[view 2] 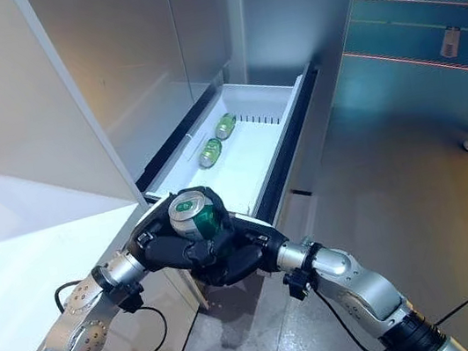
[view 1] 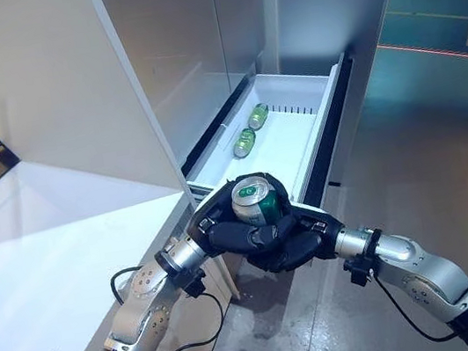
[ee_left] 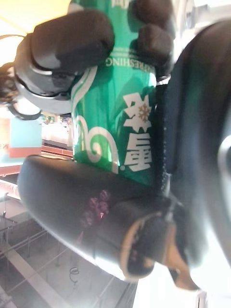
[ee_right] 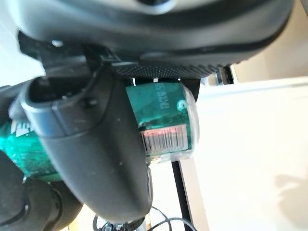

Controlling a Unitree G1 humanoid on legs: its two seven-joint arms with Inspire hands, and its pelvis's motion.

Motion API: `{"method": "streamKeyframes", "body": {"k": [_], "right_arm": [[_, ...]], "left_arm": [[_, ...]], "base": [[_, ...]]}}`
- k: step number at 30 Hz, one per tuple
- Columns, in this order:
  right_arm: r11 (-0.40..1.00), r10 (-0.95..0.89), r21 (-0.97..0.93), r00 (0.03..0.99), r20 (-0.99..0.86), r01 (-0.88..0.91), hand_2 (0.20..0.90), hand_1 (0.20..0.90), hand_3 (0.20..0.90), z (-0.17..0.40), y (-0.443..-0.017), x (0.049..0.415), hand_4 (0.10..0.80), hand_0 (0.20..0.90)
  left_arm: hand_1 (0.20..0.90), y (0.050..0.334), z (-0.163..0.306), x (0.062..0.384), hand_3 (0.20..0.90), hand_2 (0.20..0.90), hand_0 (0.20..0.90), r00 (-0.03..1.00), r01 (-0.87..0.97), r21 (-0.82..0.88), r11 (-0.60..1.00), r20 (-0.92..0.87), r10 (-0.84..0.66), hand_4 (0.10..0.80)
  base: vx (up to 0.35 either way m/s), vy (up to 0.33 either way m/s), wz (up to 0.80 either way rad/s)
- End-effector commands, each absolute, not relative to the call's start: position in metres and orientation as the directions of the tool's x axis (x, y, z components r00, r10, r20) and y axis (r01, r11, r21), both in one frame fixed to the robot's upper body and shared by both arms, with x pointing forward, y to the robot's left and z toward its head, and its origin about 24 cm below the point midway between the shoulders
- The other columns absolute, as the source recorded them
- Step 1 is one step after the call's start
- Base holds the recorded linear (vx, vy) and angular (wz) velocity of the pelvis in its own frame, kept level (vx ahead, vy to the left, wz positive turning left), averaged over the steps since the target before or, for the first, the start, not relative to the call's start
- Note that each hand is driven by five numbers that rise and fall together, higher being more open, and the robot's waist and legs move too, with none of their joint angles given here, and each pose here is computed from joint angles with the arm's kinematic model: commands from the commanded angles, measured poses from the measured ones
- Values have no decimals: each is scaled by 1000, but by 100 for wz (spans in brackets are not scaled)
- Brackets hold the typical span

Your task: Put drinks into fridge and close the fridge

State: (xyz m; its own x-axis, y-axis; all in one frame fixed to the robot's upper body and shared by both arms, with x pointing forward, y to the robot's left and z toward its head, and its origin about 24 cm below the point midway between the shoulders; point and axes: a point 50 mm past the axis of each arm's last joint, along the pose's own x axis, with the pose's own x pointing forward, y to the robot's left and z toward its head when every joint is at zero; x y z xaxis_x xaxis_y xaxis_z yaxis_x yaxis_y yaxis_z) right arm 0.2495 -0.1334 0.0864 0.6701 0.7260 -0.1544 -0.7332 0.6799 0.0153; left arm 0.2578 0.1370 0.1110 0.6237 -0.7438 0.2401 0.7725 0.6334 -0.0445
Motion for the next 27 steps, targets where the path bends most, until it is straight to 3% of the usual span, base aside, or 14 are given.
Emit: {"method": "streamKeyframes", "body": {"k": [1,8,15,19,27], "right_arm": [[767,636,-66,743,208,-639,300,300,200,159,-137,272,100,300],[821,569,-114,786,240,-559,300,300,200,160,-150,267,100,300],[891,452,-224,814,365,-394,300,300,200,183,-171,265,100,300],[917,382,-287,814,438,-276,300,300,200,205,-183,268,100,300],[967,202,-246,764,612,-59,300,300,200,289,-205,289,100,300]], "left_arm": [[900,127,186,251,900,900,900,435,725,185,664,624,-649,800],[900,140,188,247,900,900,900,486,670,84,737,701,-522,800],[900,156,170,254,900,900,900,639,575,-103,812,677,-366,800],[900,154,153,259,900,900,900,705,578,-171,798,597,-383,800],[900,123,74,255,900,900,900,748,662,-320,677,238,-619,800]], "base": [[0,0,0],[1,-9,0],[0,0,0],[12,1,0],[16,2,5]]}}
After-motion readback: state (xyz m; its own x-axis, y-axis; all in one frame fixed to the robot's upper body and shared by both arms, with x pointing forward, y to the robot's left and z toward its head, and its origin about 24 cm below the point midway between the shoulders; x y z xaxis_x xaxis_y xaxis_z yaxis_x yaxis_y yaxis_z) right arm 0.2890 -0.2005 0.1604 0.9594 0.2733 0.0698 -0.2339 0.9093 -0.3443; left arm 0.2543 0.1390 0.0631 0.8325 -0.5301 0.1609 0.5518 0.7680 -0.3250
